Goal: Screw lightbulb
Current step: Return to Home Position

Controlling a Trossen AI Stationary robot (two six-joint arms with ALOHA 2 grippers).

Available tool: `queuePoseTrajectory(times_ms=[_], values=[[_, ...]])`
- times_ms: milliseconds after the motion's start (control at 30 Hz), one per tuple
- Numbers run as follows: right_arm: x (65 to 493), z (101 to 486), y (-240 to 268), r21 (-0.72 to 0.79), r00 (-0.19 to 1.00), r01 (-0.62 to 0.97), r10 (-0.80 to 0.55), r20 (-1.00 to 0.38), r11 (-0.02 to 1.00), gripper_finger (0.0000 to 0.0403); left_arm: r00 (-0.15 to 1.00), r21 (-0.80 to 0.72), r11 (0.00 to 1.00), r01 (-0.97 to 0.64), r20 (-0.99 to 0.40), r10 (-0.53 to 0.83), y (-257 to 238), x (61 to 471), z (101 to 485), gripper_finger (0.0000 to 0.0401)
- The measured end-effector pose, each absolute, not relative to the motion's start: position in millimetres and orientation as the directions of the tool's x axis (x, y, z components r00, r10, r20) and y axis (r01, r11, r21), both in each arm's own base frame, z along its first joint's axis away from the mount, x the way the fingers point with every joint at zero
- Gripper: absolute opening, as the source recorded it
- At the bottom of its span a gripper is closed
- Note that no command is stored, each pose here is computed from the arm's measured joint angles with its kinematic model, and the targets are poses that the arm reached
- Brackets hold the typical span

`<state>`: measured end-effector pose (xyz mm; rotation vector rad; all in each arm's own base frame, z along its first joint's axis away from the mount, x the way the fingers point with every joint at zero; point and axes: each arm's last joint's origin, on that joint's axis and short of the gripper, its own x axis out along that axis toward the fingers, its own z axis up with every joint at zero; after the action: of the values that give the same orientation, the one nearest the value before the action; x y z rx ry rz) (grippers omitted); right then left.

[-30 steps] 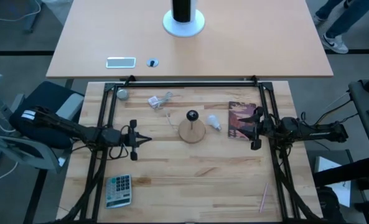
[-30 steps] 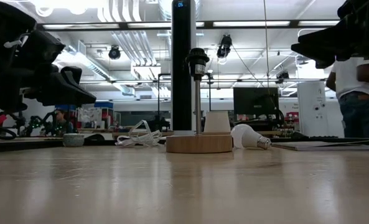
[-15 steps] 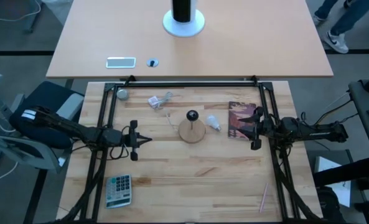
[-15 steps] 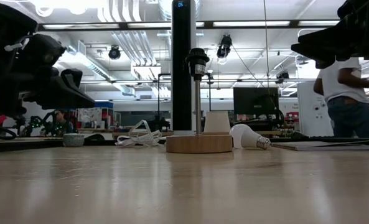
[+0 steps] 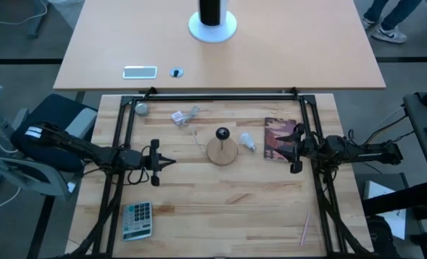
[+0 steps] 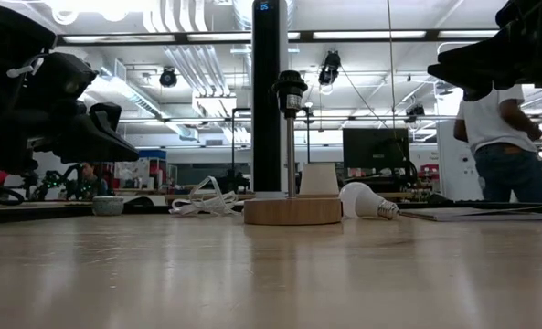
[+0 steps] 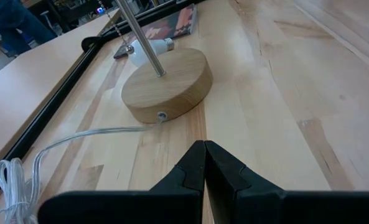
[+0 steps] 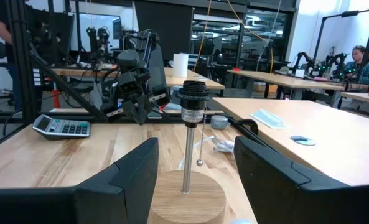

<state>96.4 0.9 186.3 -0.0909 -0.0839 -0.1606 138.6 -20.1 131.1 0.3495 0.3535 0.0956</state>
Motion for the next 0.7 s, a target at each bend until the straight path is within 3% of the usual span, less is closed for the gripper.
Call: queuePoseTrajectory(times_ms=[700], values=[[96.4,186.4,1.0,-0.083,0.984,0.163,-0.155,0.091,0.983,0.0206,0.934,0.351,0.936,-0.031,-0.322,0.152,-20.1,138.6,131.1,0.0000]])
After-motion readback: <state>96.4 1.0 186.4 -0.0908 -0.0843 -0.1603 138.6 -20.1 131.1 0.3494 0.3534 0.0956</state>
